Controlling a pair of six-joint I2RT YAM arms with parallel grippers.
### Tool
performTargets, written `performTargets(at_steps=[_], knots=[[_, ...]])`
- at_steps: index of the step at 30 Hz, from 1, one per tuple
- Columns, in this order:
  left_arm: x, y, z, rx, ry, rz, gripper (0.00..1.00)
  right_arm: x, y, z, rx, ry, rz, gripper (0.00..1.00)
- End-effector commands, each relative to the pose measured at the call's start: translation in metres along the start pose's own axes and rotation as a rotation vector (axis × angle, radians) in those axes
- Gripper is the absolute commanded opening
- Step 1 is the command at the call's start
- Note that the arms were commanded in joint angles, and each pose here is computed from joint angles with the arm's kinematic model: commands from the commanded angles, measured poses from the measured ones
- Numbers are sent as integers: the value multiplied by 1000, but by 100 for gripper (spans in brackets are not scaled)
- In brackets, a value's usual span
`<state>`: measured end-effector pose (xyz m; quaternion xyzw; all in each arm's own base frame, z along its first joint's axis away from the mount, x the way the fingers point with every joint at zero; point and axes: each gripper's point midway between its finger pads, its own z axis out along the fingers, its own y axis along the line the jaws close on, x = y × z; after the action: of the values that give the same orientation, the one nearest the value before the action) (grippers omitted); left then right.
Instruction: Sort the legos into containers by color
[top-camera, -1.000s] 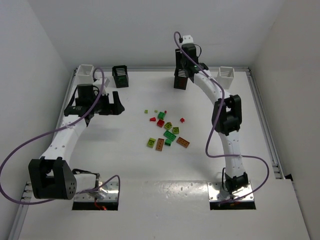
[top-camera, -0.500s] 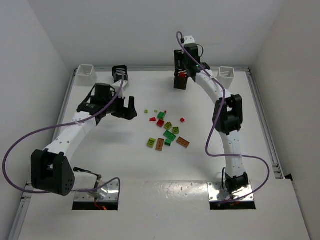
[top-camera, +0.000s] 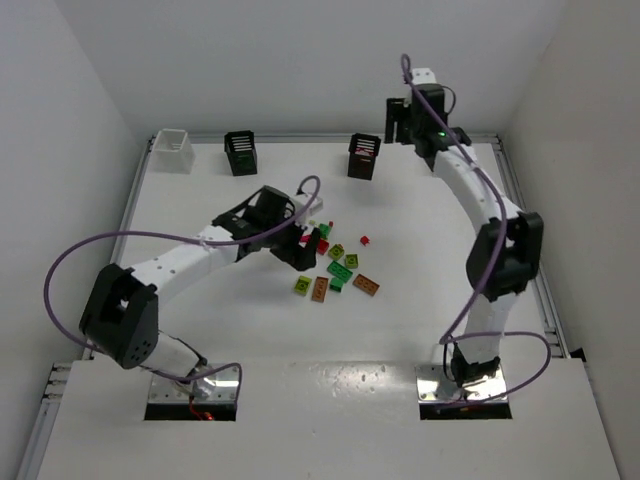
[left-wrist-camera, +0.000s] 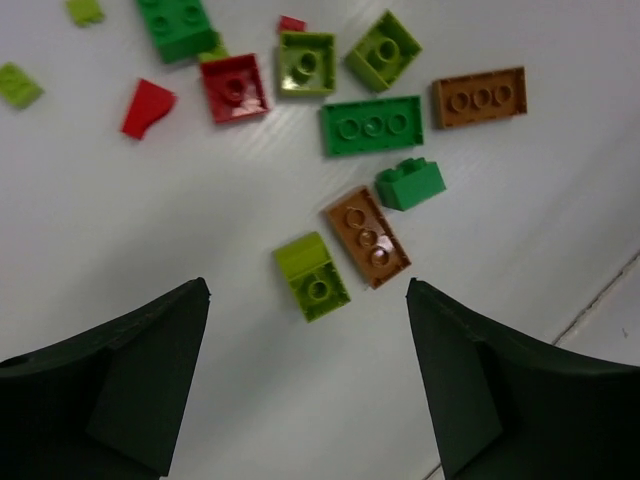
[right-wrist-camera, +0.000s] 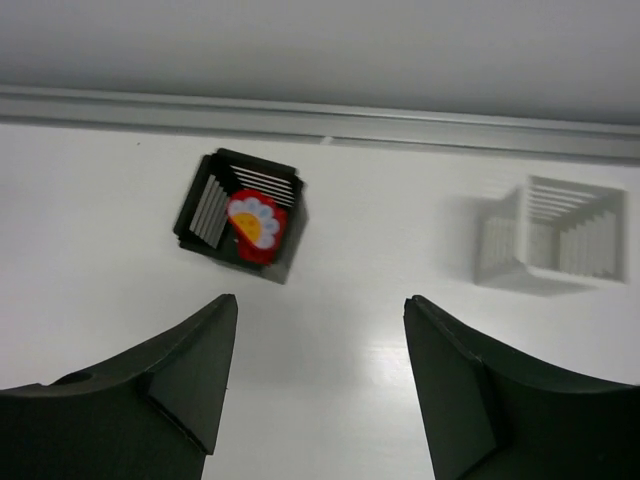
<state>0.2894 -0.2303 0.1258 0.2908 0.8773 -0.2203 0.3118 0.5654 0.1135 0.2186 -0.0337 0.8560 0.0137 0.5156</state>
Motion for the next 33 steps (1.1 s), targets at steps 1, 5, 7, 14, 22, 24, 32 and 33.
performTargets(at_steps=[1,5,7,14,22,24,32,33], knots=[[-10,-24,15,17,-4,69,84,-8,-27,-49,10,-28,39,67],[-2,-68,32,123,34,211,78,4,-45,-81,11,-24,57,67],[-2,-78,34,184,52,282,78,18,-44,-86,-22,5,60,67],[7,-85,53,302,123,508,78,18,-30,-96,-162,22,76,66],[23,-90,69,416,204,662,75,16,-36,-98,-177,23,108,65],[29,-87,77,402,231,679,72,21,-40,-97,-169,34,122,65],[46,-77,96,378,274,711,59,20,-44,-97,-180,34,141,65],[44,-79,98,370,266,724,58,20,-44,-97,-180,34,141,65]])
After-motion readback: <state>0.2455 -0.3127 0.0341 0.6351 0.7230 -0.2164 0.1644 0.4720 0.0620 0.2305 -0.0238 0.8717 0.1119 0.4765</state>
